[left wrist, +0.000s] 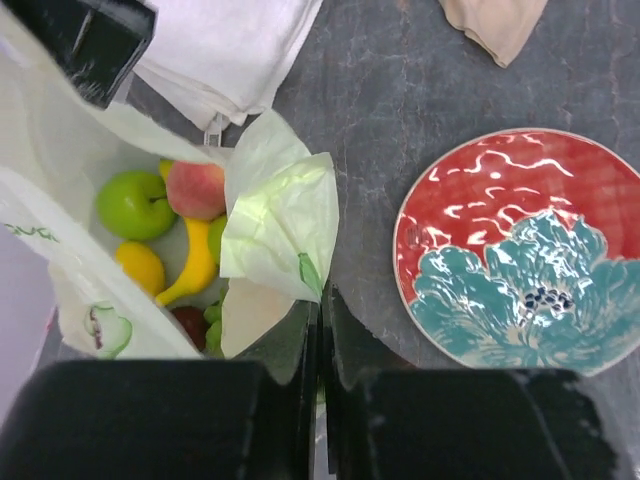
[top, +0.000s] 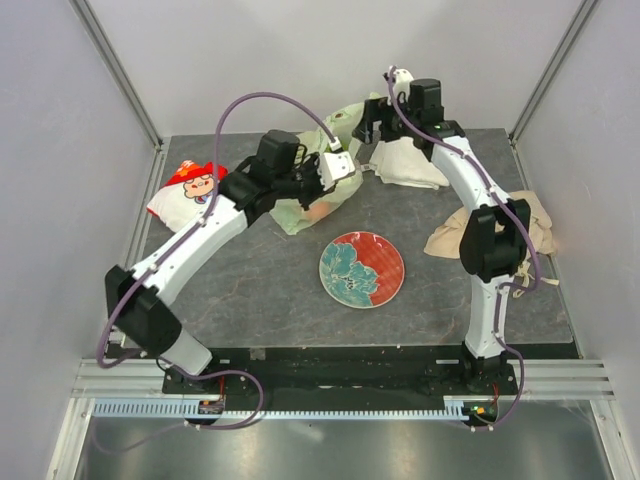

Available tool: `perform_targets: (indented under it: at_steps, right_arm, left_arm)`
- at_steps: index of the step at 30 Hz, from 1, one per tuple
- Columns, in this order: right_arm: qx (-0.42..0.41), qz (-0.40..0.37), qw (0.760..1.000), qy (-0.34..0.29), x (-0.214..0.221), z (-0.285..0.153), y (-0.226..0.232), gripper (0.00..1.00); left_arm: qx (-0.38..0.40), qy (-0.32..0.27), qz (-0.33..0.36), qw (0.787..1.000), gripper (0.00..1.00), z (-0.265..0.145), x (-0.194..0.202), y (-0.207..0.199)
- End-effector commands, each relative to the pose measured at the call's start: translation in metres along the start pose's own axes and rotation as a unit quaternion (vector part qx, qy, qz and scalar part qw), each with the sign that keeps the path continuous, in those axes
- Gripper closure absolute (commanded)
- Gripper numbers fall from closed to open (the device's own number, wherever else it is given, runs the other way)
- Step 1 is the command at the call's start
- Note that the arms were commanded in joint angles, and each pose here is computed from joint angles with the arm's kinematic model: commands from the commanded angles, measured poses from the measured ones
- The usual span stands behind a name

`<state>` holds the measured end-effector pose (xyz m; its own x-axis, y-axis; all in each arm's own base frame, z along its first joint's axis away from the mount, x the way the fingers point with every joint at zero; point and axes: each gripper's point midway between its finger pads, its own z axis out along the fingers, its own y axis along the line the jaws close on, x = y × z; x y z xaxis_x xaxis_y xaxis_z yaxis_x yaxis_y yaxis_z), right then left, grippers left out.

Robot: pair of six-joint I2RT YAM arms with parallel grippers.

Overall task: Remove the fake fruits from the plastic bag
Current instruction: Adjust the plastic bag at the center of the board.

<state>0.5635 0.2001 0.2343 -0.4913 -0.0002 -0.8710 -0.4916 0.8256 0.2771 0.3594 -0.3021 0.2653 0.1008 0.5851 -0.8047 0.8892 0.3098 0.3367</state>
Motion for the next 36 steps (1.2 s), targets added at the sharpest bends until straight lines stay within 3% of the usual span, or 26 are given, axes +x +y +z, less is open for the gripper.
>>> perform_targets:
  at_steps: [1, 7, 14, 19, 22, 26, 27, 28, 31, 36]
  right_arm:
    - [-0.009, -0.037, 0.996, -0.083, -0.055, 0.009, 0.019, 0.02]
    - [-0.020, -0.041, 0.992, -0.117, -0.072, 0.032, 0.033, 0.02]
    - [0.002, -0.044, 0.994, -0.102, -0.056, 0.042, 0.022, 0.12]
    - [0.042, -0.027, 0.994, -0.097, -0.050, 0.036, 0.001, 0.11]
    - [0.098, -0.032, 0.989, -0.106, -0.056, 0.022, -0.015, 0.09]
    - [0.143, -0.028, 0.982, -0.120, -0.066, 0.002, -0.033, 0.09]
    - [0.150, -0.028, 0.981, -0.121, -0.067, 0.002, -0.036, 0.10]
    - [0.156, -0.029, 0.980, -0.122, -0.068, 0.000, -0.038, 0.09]
    - [0.190, -0.044, 0.972, -0.134, -0.079, -0.011, -0.045, 0.10]
    - [0.230, -0.073, 0.959, -0.152, -0.098, -0.043, -0.046, 0.10]
  left_arm:
    - [-0.007, -0.008, 0.057, 0.998, 0.94, -0.039, -0.006, -0.011]
    - [-0.009, 0.028, 0.065, 0.997, 0.95, -0.044, 0.019, -0.019]
    - [-0.019, 0.084, 0.096, 0.992, 0.98, -0.039, 0.056, -0.015]
    - [-0.053, 0.105, 0.137, 0.984, 0.98, -0.047, 0.079, 0.021]
    - [-0.098, 0.098, 0.181, 0.974, 0.98, -0.054, 0.077, 0.066]
    - [-0.168, 0.076, 0.272, 0.945, 0.98, -0.059, 0.037, 0.142]
    - [-0.164, 0.087, 0.269, 0.945, 0.98, -0.046, 0.049, 0.157]
    - [-0.198, 0.066, 0.285, 0.936, 0.98, -0.058, 0.016, 0.182]
    - [-0.226, 0.042, 0.302, 0.925, 0.98, -0.057, -0.016, 0.216]
    - [-0.251, 0.006, 0.332, 0.909, 0.98, -0.074, -0.058, 0.229]
